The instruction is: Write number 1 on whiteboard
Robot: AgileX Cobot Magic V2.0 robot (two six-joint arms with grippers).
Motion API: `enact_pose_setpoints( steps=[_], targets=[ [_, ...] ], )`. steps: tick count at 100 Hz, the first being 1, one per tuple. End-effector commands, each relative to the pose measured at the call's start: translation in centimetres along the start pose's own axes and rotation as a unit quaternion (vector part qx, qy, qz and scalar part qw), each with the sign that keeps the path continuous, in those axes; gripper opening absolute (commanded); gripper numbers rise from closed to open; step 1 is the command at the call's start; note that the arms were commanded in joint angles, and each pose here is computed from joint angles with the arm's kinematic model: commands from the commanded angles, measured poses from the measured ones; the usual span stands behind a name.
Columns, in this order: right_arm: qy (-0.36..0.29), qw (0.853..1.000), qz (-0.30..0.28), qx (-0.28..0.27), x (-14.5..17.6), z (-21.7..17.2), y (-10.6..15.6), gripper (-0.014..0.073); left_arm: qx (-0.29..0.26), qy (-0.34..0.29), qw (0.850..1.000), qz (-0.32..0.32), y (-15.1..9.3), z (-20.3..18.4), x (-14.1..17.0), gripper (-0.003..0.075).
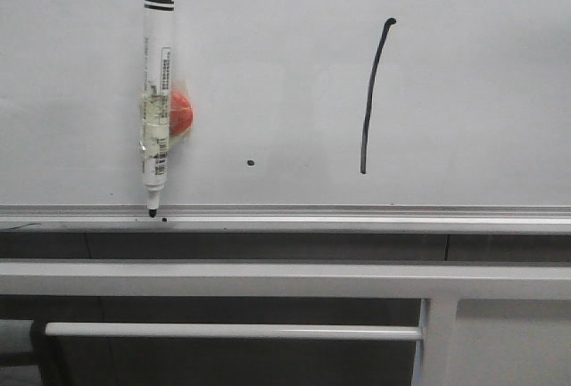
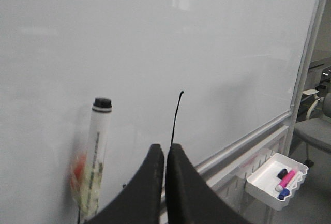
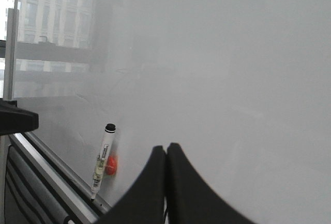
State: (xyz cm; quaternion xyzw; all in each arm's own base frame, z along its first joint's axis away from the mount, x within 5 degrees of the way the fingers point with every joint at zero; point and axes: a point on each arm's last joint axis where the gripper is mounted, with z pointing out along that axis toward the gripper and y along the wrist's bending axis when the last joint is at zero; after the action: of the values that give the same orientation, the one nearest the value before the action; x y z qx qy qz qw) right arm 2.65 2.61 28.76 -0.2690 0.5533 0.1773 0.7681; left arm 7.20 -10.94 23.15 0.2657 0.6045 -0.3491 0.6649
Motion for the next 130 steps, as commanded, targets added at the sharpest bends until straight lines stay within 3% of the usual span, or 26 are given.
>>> enact_pose_setpoints(
  steps=[1, 8, 16, 34, 55, 77, 87, 112, 123, 130],
  targets=[
    [-0.023, 0.999, -0.003, 0.029, -1.0, 0.1, -0.6, -0.0064, 0.017, -0.049, 0.995, 0.084, 0.2, -0.3, -1.7, -0.0020],
    [-0.023, 0.999, -0.003, 0.029, -1.0, 0.1, -0.6, -0.0064, 0.015, -0.035, 0.984, 0.172, 0.7, -1.0, -1.8, -0.0020],
    [-0.023, 0.999, -0.003, 0.029, -1.0, 0.1, -0.6, -0.0064, -0.033, -0.003, 0.971, 0.236, 1.9, -2.1, -1.8, -0.0020],
    [-0.023, 0.999, -0.003, 0.029, -1.0, 0.1, -0.6, -0.0064, -0.192, -0.008, 0.943, 0.271, 3.8, -5.5, -3.1, -0.0020],
    [-0.023, 0.999, -0.003, 0.029, -1.0, 0.1, -0.6, -0.0064, -0.329, 0.000, 0.903, 0.277, 4.6, -8.1, -3.4, -0.0020],
    [-0.023, 0.999, -0.003, 0.029, -1.0, 0.1, -0.6, -0.0064, -0.400, 0.035, 0.899, 0.173, 4.9, -9.4, -2.1, -0.0020],
    [-0.023, 0.999, -0.003, 0.029, -1.0, 0.1, -0.6, -0.0064, -0.415, 0.046, 0.894, 0.162, 4.8, -9.7, -1.8, -0.0020],
    [-0.023, 0.999, -0.003, 0.030, -1.0, 0.1, -0.6, -0.0064, -0.415, 0.095, 0.897, 0.118, 5.2, -9.8, 1.0, -0.0020],
    [-0.023, 0.999, -0.003, 0.030, -1.0, 0.1, -0.6, -0.0064, -0.402, 0.122, 0.907, 0.039, 5.2, -9.7, 2.8, -0.0020],
    [-0.021, 0.999, -0.007, 0.042, -1.0, 0.1, -0.7, -0.0064, -0.395, 0.107, 0.912, -0.003, 5.0, -9.5, 2.9, -0.0020]
  ],
)
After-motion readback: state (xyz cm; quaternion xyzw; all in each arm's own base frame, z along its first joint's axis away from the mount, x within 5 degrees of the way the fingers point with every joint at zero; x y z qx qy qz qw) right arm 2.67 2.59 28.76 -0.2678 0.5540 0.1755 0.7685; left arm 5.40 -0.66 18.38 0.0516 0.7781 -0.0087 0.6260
